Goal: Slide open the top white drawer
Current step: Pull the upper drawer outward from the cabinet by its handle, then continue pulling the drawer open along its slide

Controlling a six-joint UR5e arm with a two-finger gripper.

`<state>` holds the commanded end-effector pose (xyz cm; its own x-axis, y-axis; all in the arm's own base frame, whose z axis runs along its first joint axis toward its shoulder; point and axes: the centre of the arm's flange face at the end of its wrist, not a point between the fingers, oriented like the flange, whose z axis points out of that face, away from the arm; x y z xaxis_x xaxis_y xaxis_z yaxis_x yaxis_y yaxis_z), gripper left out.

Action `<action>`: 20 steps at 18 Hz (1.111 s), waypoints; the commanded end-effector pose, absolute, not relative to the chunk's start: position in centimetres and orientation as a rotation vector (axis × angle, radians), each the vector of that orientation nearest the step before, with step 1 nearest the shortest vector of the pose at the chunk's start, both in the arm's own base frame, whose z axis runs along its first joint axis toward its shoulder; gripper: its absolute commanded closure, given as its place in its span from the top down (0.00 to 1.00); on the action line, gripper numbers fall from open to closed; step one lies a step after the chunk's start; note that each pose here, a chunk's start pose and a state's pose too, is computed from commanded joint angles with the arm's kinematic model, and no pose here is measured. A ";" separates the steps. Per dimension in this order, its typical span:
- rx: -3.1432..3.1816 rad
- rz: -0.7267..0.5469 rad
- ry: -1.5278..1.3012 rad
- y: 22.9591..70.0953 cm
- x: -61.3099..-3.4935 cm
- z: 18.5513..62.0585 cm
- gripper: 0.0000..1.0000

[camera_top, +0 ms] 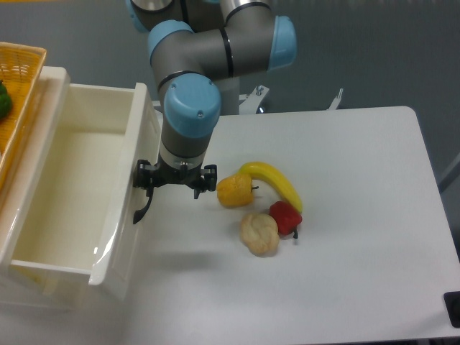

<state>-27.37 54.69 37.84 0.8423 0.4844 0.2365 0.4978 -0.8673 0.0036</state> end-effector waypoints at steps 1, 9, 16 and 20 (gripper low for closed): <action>-2.957 -0.357 -0.789 54.7 -27.4 37.9 1.00; -2.953 -0.366 -0.788 54.6 -27.8 37.8 1.00; -2.923 -0.391 -0.767 54.3 -28.9 37.8 1.00; -2.920 -0.390 -0.771 54.1 -29.3 37.7 1.00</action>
<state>-29.31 54.12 37.69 0.8393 0.4721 0.2696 0.4967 -0.8675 -0.0273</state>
